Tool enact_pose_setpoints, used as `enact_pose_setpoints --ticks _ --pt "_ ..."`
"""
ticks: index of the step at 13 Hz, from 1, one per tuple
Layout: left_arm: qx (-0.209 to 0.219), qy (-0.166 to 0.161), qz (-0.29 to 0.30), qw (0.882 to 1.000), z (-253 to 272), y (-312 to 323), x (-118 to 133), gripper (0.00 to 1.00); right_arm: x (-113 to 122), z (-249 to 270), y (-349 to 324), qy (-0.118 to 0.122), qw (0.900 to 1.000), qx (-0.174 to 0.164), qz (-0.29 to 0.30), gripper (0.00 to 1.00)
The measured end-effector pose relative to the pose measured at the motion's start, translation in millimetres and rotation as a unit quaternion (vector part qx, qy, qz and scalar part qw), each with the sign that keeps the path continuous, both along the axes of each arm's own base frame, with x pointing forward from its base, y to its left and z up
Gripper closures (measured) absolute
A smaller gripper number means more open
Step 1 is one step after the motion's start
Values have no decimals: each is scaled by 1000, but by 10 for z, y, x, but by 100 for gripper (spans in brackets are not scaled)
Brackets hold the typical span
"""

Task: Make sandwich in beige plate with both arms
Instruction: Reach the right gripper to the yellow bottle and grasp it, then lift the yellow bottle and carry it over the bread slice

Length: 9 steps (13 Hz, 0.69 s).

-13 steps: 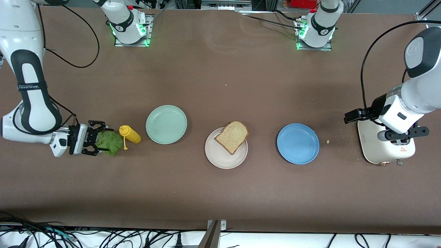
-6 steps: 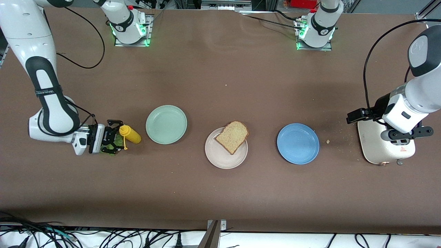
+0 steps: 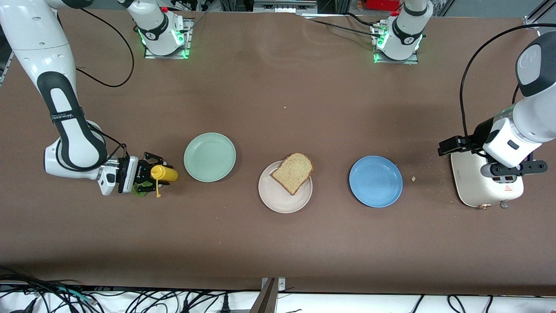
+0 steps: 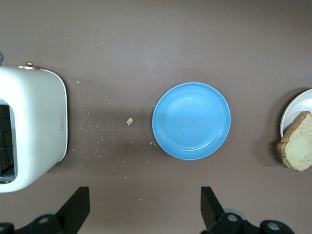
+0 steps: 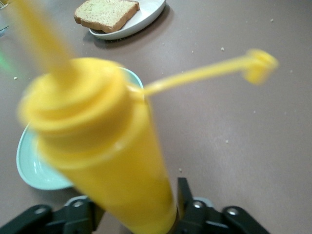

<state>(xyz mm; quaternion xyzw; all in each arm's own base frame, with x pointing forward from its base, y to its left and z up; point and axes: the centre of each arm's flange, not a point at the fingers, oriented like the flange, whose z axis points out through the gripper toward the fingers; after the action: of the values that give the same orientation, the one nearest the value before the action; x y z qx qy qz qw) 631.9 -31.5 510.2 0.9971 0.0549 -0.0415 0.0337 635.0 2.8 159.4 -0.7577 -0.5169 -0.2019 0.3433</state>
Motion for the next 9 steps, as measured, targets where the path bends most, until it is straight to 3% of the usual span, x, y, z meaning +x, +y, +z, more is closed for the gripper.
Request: enact_pose_setpoints --ticks 2,5,7,9 --pt "0 0 0 1000 0 1 0 0 25 75 26 -8 1000 -1 2 63" --pt "0 0 0 1000 0 3 1 0 85 305 91 -13 1000 -23 7 71" --pt "0 0 0 1000 0 7 1 0 126 653 282 18 995 -94 13 74" --pt "0 0 2 1000 -2 35 3 0 125 1148 765 44 982 -182 -1 77"
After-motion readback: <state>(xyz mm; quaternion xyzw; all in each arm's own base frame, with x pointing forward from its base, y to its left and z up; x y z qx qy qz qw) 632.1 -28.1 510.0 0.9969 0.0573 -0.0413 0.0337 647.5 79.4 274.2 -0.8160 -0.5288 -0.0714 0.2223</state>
